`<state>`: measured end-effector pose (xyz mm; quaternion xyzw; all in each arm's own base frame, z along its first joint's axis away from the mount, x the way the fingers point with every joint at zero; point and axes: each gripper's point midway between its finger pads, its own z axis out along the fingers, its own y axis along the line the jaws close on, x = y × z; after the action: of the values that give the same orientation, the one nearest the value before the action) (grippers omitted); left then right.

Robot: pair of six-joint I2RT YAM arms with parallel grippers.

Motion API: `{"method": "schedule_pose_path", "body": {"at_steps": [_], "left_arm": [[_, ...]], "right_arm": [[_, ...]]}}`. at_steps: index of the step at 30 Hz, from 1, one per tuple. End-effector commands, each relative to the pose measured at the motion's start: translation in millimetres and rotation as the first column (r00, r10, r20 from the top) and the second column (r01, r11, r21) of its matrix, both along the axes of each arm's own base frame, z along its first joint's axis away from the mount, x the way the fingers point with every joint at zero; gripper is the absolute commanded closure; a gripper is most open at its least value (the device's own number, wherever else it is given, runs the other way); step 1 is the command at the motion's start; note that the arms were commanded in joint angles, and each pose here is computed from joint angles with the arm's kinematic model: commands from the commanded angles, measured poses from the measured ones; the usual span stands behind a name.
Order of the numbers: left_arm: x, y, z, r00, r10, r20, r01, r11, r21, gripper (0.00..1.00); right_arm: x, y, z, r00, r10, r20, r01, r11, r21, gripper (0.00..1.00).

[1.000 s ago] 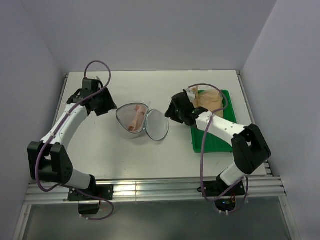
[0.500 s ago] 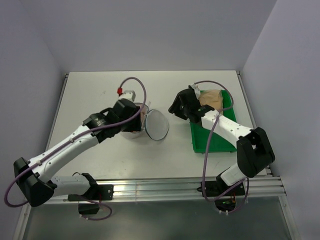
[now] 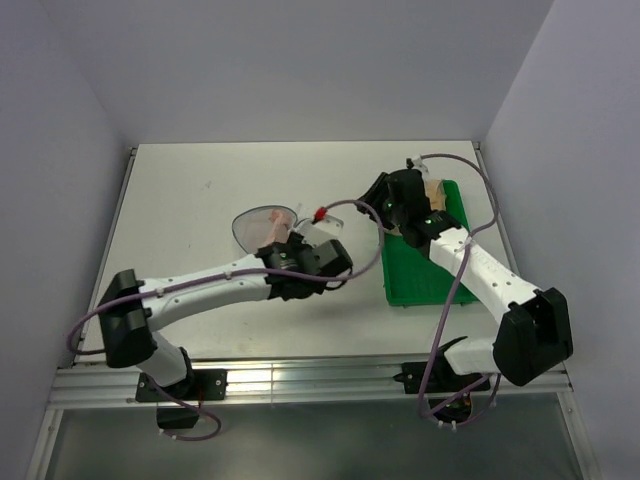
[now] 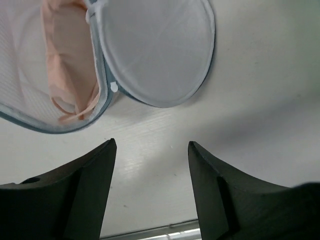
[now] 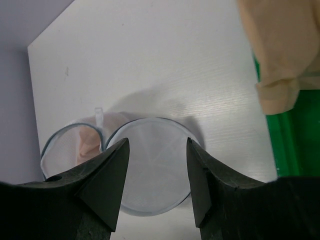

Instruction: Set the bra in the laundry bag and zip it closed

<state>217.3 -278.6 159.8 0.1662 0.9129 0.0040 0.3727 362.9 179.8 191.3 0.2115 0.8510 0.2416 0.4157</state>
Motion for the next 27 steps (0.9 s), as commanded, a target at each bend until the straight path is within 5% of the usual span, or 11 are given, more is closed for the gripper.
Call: {"method": "schedule_pose_path", "body": {"at_steps": [1, 8, 18, 22, 27], "left_arm": [[4, 13, -2, 0.983, -0.119, 0.142, 0.055, 0.918, 0.392, 0.32], [12, 13, -29, 0.943, -0.289, 0.165, 0.119, 0.757, 0.643, 0.27], [30, -43, -30, 0.841, -0.495, 0.218, 0.216, 0.677, 0.704, 0.23], [24, -56, -54, 0.814, -0.562, 0.147, 0.263, 0.582, 0.77, 0.23], [17, -57, -77, 0.81, -0.584, 0.048, 0.336, 0.53, 0.778, 0.22]], "right_arm": [[-4, -25, 6, 0.999, -0.035, 0.007, 0.035, 0.999, 0.003, 0.43], [-10, -50, 17, 0.996, -0.078, 0.031, 0.077, 0.997, 0.029, 0.43], [-30, -86, 25, 0.991, -0.123, 0.054, 0.12, 0.991, 0.063, 0.43], [-35, -101, 32, 0.987, -0.146, 0.072, 0.14, 0.987, 0.08, 0.42], [-39, -110, 28, 0.986, -0.155, 0.064, 0.149, 0.984, 0.097, 0.42]]}}
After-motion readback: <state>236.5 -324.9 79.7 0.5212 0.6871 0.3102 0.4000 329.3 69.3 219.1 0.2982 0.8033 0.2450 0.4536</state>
